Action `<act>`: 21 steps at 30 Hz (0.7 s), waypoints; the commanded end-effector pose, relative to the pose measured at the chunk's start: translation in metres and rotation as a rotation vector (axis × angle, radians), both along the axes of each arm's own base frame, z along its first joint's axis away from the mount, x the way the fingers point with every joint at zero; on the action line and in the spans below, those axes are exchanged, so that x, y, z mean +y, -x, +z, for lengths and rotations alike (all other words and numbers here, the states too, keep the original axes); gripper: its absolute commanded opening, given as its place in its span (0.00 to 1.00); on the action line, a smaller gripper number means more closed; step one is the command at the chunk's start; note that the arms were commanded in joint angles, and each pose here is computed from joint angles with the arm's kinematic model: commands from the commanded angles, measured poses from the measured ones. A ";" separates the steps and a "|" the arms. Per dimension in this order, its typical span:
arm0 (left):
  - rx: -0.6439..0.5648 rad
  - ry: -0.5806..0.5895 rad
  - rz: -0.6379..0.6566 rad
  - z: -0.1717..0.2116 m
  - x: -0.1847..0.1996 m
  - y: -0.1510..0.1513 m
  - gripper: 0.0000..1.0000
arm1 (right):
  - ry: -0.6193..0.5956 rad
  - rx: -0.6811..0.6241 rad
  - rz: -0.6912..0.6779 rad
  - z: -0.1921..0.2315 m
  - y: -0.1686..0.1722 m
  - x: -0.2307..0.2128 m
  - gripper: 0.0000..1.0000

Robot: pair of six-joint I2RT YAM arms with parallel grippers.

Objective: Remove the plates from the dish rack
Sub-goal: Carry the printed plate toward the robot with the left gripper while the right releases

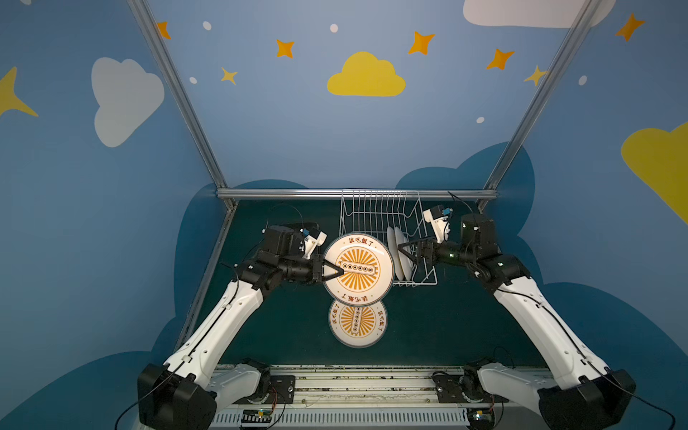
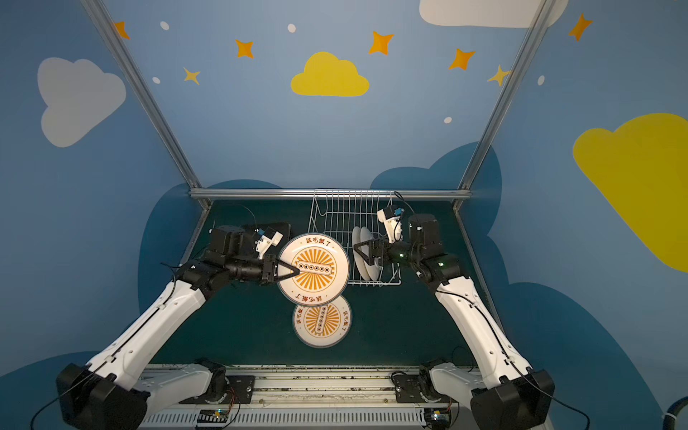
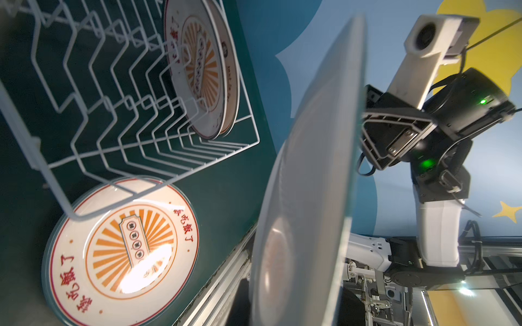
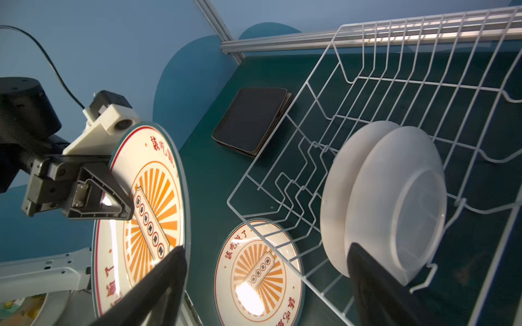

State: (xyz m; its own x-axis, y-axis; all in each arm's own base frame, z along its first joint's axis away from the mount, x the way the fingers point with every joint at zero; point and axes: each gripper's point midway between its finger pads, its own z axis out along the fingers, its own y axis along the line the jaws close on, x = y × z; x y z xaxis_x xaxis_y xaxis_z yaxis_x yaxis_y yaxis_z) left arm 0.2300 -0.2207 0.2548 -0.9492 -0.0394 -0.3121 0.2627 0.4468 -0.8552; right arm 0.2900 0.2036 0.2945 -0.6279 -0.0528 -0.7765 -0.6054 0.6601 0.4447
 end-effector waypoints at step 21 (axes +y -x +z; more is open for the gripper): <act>0.331 -0.159 -0.025 -0.139 -0.014 0.053 0.03 | 0.129 -0.050 -0.026 -0.017 0.029 -0.023 0.89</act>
State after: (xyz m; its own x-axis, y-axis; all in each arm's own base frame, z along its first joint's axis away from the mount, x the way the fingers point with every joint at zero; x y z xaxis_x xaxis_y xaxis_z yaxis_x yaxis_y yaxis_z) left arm 0.1644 -0.2248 0.1092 -0.9981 0.0067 0.0605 -0.0436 0.6146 -0.7876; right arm 0.2646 0.1827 0.2829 -0.5907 -0.1222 -0.7976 -0.6076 0.7178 0.3399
